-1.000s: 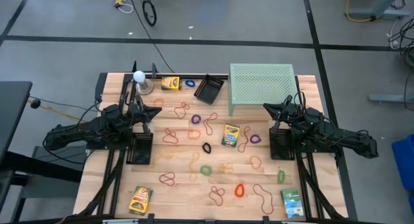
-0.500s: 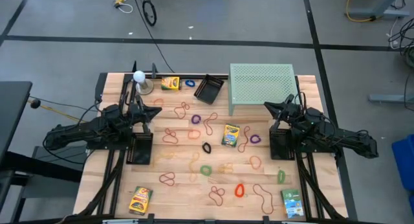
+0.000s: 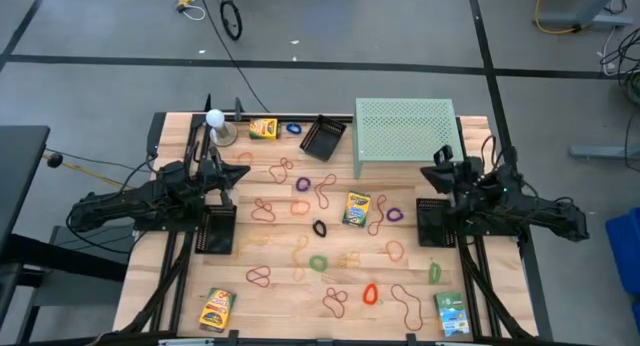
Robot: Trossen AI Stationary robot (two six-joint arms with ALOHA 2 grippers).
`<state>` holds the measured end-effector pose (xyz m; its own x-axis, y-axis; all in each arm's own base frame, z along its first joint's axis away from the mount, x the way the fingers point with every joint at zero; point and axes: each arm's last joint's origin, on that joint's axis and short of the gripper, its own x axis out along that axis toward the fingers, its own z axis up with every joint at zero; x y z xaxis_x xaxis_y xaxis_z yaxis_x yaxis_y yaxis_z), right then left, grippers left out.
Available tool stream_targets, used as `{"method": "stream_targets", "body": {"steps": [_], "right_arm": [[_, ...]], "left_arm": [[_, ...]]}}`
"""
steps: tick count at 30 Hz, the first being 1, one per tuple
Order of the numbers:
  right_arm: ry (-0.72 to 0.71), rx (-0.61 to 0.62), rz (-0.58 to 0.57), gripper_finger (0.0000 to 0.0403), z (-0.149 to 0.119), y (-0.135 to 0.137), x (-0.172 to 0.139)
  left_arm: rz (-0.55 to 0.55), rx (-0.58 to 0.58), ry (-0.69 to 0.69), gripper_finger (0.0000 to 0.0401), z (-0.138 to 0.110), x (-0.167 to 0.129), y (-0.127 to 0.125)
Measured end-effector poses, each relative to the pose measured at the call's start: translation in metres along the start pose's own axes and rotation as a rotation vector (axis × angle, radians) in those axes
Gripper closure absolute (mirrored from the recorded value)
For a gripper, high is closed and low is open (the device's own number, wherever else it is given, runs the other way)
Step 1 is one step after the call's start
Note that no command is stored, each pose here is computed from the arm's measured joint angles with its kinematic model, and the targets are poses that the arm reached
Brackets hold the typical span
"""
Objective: Pick & Place Office Desk Supplies
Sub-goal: Put the right black bin on the shelf
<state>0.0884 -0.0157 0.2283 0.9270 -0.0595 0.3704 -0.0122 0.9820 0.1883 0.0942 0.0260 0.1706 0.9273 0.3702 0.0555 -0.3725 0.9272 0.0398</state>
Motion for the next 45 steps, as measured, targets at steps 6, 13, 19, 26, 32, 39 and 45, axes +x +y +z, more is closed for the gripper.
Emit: {"method": "stream_targets", "body": {"steps": [6, 13, 19, 26, 32, 39, 45], "right_arm": [[0.386, 0.098, -0.173, 0.0396, 0.005, 0.009, 0.018], [0.746, 0.203, -0.411, 0.0399, -0.016, 0.034, 0.035], [0.844, 0.248, -0.488, 0.0401, -0.030, 0.070, 0.046], [0.972, 0.251, -0.669, 0.0402, -0.030, 0.107, 0.058], [1.259, 0.176, -0.894, 0.0401, -0.028, 0.126, 0.072], [1.588, 0.077, -0.794, 0.0378, -0.037, 0.148, 0.075], [1.731, 0.011, -0.694, 0.0331, -0.049, 0.164, 0.064]], "left_arm": [[0.000, 0.000, 0.000, 0.0381, 0.000, 0.000, 0.000], [0.000, 0.000, 0.000, 0.0381, 0.000, 0.000, 0.000], [0.000, 0.000, 0.000, 0.0381, 0.000, 0.000, 0.000], [0.000, 0.000, 0.000, 0.0381, 0.000, 0.000, 0.000], [0.000, 0.000, 0.000, 0.0381, 0.000, 0.000, 0.000], [0.000, 0.000, 0.000, 0.0381, 0.000, 0.000, 0.000], [0.000, 0.000, 0.000, 0.0381, 0.000, 0.000, 0.000]]}}
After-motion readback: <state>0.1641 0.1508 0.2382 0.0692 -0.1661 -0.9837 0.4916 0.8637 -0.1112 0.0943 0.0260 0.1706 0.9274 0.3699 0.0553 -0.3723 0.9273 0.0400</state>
